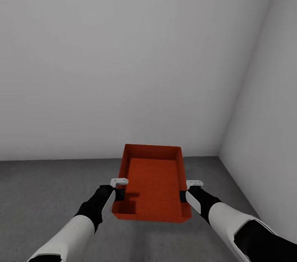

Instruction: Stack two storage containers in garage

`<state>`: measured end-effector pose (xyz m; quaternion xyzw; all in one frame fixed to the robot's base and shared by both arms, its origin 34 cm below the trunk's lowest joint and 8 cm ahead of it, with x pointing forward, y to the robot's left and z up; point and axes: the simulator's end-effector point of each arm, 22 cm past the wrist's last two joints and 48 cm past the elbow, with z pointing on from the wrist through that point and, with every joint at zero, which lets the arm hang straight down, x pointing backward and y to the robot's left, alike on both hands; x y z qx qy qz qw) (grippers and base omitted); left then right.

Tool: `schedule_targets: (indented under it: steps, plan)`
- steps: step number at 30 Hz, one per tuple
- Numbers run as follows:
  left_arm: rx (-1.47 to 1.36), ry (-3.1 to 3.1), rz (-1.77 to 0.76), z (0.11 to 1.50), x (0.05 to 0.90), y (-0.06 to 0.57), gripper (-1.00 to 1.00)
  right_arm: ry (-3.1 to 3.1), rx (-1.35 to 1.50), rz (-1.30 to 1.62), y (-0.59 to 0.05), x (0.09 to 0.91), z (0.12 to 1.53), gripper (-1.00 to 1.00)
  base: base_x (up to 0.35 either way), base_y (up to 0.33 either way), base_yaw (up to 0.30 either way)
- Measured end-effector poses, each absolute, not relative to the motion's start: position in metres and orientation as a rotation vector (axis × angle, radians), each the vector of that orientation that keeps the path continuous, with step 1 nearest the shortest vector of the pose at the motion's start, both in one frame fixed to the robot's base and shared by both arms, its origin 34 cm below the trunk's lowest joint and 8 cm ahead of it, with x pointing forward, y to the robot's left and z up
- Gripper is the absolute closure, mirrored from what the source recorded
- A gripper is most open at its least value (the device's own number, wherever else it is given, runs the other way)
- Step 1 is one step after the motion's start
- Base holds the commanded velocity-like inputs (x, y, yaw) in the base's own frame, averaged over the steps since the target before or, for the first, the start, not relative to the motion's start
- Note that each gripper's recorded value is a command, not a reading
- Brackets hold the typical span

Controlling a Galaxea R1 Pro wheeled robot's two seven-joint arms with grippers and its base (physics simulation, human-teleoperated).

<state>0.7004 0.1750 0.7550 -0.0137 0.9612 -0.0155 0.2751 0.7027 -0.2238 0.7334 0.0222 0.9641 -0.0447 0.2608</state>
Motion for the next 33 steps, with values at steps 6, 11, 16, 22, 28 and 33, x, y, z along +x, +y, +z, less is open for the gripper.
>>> schedule_targets:
  steps: [6,11,16,22,28,33]
  plan:
    - [-0.038,2.593,-0.042,0.742,0.7,0.175,1.0,2.62,0.06,-0.122,-0.224,0.702,0.72,1.0,0.0,0.0,0.0]
    - [-0.038,2.601,-0.042,0.73,0.699,0.175,1.0,2.628,0.059,-0.122,-0.224,0.701,0.709,1.0,0.0,0.0,0.0]
    - [-0.038,2.609,-0.042,0.719,0.698,0.175,1.0,2.636,0.059,-0.123,-0.224,0.7,0.697,1.0,0.0,0.0,0.0]
    - [-0.039,2.619,-0.042,0.705,0.697,0.175,1.0,2.645,0.058,-0.123,-0.224,0.698,0.683,1.0,0.0,0.0,0.0]
    - [-0.039,2.628,-0.042,0.691,0.695,0.175,1.0,2.655,0.059,-0.124,-0.224,0.697,0.669,1.0,0.0,0.0,0.0]
    - [-0.039,2.636,-0.042,0.679,0.694,0.175,1.0,2.663,0.059,-0.124,-0.224,0.695,0.657,1.0,0.0,0.0,0.0]
